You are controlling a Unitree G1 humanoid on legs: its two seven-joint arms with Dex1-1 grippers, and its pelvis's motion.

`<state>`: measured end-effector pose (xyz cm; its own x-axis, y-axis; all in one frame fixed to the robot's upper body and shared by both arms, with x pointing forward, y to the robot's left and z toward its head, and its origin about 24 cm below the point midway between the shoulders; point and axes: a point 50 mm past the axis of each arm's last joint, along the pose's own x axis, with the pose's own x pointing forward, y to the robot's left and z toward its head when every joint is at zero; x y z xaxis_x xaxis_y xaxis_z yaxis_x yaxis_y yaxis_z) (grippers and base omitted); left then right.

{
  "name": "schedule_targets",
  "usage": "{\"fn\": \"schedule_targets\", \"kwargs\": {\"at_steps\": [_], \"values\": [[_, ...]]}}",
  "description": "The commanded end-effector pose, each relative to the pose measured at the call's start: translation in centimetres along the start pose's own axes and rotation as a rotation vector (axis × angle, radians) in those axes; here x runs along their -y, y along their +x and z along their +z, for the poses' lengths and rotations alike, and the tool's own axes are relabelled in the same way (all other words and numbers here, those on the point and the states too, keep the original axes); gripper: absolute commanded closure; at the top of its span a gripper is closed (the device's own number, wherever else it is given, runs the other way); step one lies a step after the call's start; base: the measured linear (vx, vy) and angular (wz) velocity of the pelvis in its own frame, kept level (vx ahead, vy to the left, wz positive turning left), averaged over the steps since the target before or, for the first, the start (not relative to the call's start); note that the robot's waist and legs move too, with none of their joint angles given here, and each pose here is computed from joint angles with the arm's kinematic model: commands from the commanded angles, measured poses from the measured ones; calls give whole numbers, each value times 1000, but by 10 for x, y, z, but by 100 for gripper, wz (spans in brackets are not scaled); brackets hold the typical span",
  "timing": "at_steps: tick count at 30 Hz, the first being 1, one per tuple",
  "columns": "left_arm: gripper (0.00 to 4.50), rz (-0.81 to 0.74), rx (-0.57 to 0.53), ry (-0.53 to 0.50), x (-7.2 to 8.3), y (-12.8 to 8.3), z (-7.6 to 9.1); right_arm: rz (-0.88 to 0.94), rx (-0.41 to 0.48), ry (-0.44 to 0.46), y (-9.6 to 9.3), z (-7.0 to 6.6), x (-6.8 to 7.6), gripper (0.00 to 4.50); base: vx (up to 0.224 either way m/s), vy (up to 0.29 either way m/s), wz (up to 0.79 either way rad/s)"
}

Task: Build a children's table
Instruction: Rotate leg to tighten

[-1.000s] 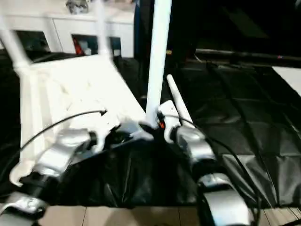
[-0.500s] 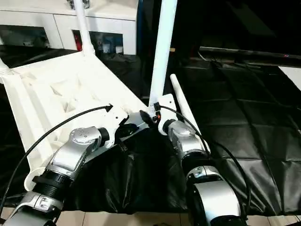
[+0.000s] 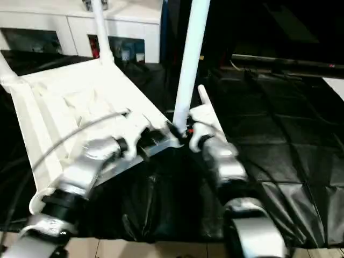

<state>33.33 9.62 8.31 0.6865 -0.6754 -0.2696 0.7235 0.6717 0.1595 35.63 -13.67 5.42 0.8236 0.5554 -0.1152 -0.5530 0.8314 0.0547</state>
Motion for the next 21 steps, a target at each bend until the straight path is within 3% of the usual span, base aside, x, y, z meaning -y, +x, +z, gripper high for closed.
{"fn": "schedule_targets", "kwargs": {"at_steps": [1, 6, 11, 13, 17, 21], "values": [[333, 75, 18, 7, -16, -14, 4, 16, -3, -4, -8, 1, 6, 61, 0, 0, 0], [333, 235, 3, 38, -48, -48, 7, 58, 7, -17, -20, 7, 15, 61, 0, 0, 0], [333, 472, -123, 82, -89, -107, -4, 251, -87, -50, -44, 3, 12, 61, 0, 0, 0], [333, 493, -146, 83, -92, -114, -6, 283, -105, -52, -47, 1, 9, 61, 0, 0, 0], [333, 575, -303, 129, -103, -139, -22, 385, -200, -78, -48, -14, -12, 61, 0, 0, 0], [349, 585, -383, 140, -102, -145, -31, 387, -265, -99, -43, -23, -20, 61, 0, 0, 0]]}}
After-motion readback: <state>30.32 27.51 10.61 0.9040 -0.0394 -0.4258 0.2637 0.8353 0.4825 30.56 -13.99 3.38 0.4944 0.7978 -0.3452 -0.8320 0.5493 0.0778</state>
